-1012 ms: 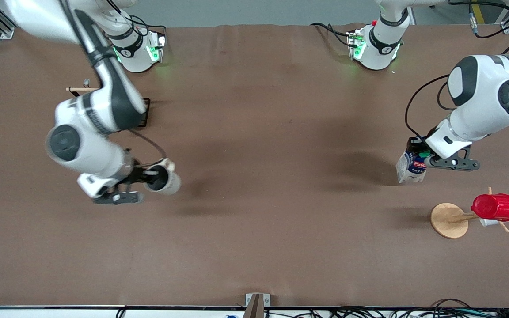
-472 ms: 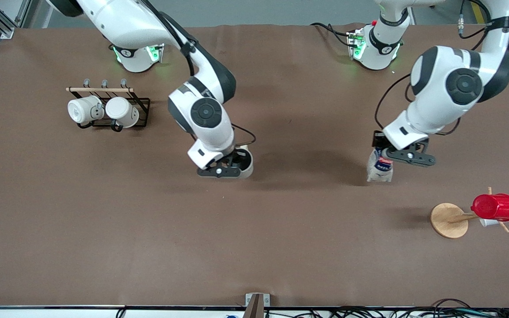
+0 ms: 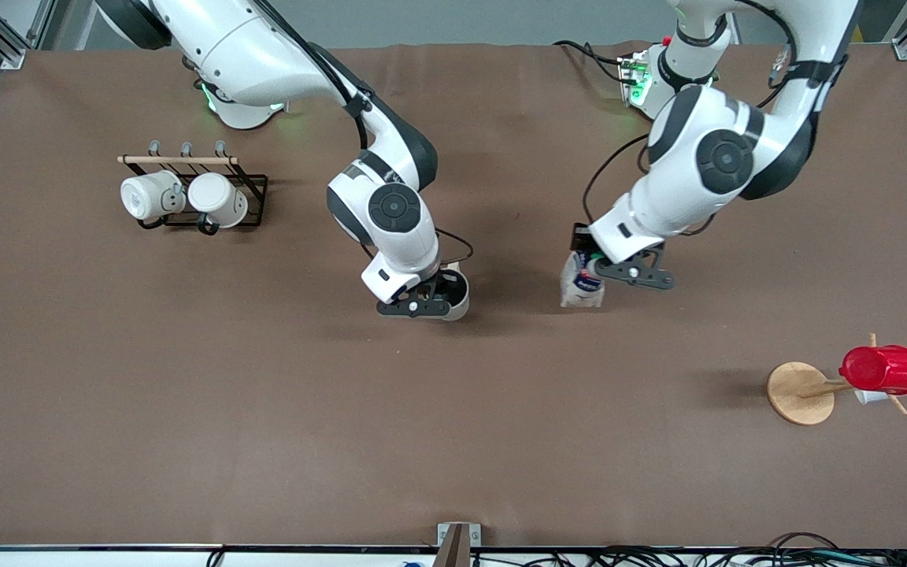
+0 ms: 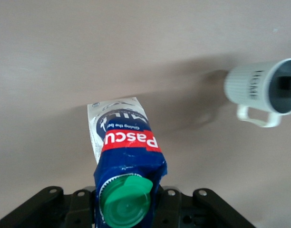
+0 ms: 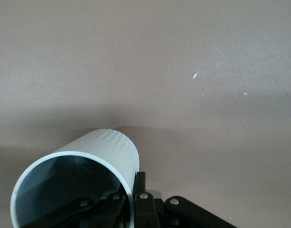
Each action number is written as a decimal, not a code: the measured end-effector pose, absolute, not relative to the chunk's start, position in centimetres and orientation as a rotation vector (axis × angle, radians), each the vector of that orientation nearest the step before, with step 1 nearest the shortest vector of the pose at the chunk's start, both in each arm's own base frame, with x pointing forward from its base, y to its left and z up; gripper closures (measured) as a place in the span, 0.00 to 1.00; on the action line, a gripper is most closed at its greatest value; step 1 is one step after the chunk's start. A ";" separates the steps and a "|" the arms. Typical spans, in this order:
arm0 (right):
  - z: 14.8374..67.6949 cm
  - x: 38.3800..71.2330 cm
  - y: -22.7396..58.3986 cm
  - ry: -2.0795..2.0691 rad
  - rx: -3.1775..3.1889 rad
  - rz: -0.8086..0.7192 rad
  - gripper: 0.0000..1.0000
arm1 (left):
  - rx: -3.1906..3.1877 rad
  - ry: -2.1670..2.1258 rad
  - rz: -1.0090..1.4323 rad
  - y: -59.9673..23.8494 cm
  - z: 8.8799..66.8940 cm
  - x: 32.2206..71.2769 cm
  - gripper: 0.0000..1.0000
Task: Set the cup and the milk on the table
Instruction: 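Carry the mug and carton toward the table middle with both grippers, then lower the mug onto the table and open the right gripper, then withdraw the right gripper while the left gripper lowers the carton beside the mug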
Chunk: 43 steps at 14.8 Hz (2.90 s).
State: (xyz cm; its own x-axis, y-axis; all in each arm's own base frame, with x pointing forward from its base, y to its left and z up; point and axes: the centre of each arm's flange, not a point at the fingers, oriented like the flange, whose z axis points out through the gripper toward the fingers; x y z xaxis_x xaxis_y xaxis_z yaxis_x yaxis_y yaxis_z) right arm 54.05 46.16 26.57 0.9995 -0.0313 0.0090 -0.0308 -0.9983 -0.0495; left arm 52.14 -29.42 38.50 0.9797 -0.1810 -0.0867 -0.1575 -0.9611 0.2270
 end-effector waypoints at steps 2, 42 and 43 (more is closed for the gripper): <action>25.3 53.5 46.1 0.039 -3.099 -0.010 0.96 | 2.869 -0.179 -0.202 -32.5 37.6 52.6 0.82; 60.5 59.2 -0.5 0.321 -3.168 -0.080 0.00 | 2.821 -0.314 -0.216 -42.2 32.9 54.6 0.73; 60.5 59.2 -1.6 0.304 -3.147 -0.075 0.00 | 2.821 -0.314 -0.217 -42.2 32.9 54.6 0.73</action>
State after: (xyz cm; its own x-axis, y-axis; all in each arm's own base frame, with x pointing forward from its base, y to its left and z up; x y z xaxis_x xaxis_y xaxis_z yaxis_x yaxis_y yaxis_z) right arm 59.15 -1.57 60.48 0.9804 -0.1910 0.0490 -0.1920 -0.9813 0.0166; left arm 54.59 -42.24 32.86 0.9648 -0.2361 -0.1156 -0.1917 -0.9329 0.3048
